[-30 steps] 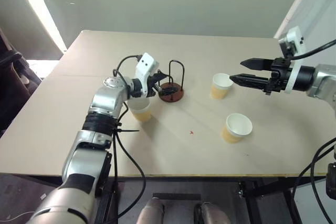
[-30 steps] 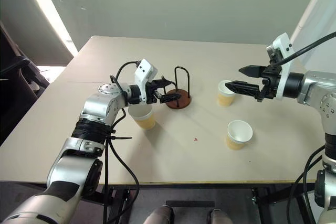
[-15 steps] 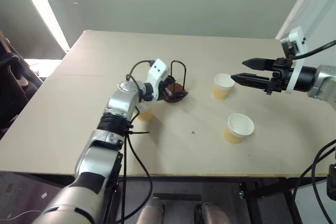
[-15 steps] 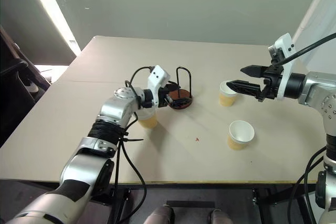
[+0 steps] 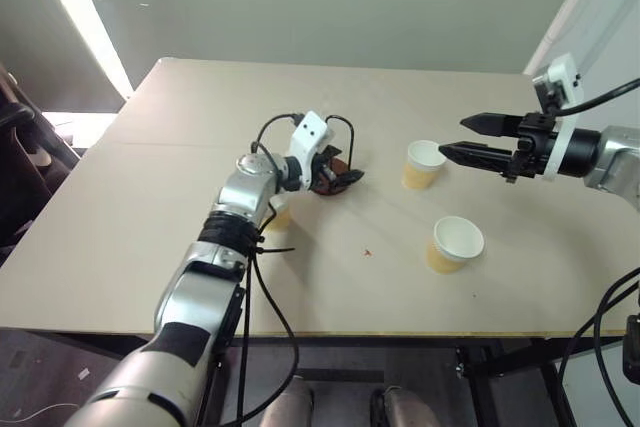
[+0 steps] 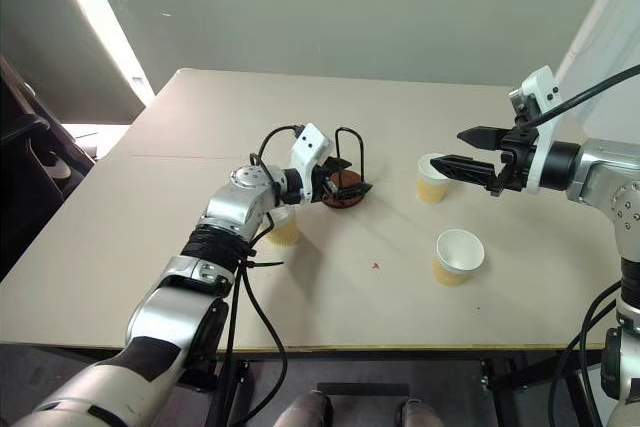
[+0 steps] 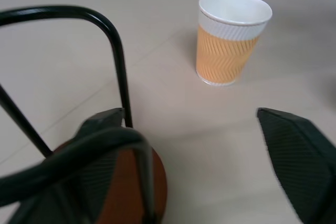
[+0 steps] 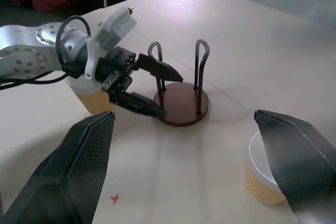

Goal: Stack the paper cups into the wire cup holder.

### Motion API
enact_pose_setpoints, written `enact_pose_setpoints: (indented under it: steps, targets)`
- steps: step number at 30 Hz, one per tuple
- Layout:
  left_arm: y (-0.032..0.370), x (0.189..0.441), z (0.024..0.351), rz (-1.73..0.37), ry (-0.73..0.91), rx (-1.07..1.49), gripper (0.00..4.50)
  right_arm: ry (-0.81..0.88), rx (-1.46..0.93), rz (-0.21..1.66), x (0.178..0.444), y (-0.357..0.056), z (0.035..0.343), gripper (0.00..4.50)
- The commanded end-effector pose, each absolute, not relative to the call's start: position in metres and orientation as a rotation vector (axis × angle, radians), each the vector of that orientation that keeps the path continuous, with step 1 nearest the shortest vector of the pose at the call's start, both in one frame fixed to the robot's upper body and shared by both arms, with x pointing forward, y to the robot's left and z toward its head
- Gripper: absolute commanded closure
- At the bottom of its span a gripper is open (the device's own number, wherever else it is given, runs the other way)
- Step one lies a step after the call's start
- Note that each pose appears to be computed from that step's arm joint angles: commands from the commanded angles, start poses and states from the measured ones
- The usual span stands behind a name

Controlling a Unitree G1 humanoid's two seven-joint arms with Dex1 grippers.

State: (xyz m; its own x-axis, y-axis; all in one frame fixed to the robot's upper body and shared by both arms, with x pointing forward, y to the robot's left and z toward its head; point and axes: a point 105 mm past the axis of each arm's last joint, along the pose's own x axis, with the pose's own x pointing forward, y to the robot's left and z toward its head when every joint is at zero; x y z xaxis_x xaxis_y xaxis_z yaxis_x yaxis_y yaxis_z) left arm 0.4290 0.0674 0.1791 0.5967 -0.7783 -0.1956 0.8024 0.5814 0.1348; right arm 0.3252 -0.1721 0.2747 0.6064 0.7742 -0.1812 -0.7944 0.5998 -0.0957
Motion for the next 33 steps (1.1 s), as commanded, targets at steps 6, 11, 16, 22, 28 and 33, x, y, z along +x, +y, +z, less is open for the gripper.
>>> enact_pose_setpoints:
  steps: [6,11,16,22,28,33]
  targets:
    - [0.066,0.426,0.211,-0.979,0.024,0.203,3.55,0.056,-0.195,0.898,0.32,-0.176,0.292,0.05]
    - [0.061,0.407,0.226,-1.126,-0.012,0.23,4.46,0.08,-0.192,0.921,0.313,-0.175,0.289,0.05]
    - [0.061,0.379,0.228,-1.29,0.016,0.327,4.46,0.148,-0.216,0.962,0.301,-0.176,0.278,0.05]
    - [0.057,0.346,0.229,-1.473,0.042,0.369,4.46,0.215,-0.258,1.012,0.286,-0.177,0.273,0.05]
    - [0.059,0.318,0.22,-1.635,0.114,0.363,4.46,0.298,-0.318,1.101,0.258,-0.173,0.271,0.05]
    - [0.058,0.302,0.21,-1.725,0.172,0.346,4.46,0.307,-0.341,1.101,0.253,-0.174,0.274,0.05]
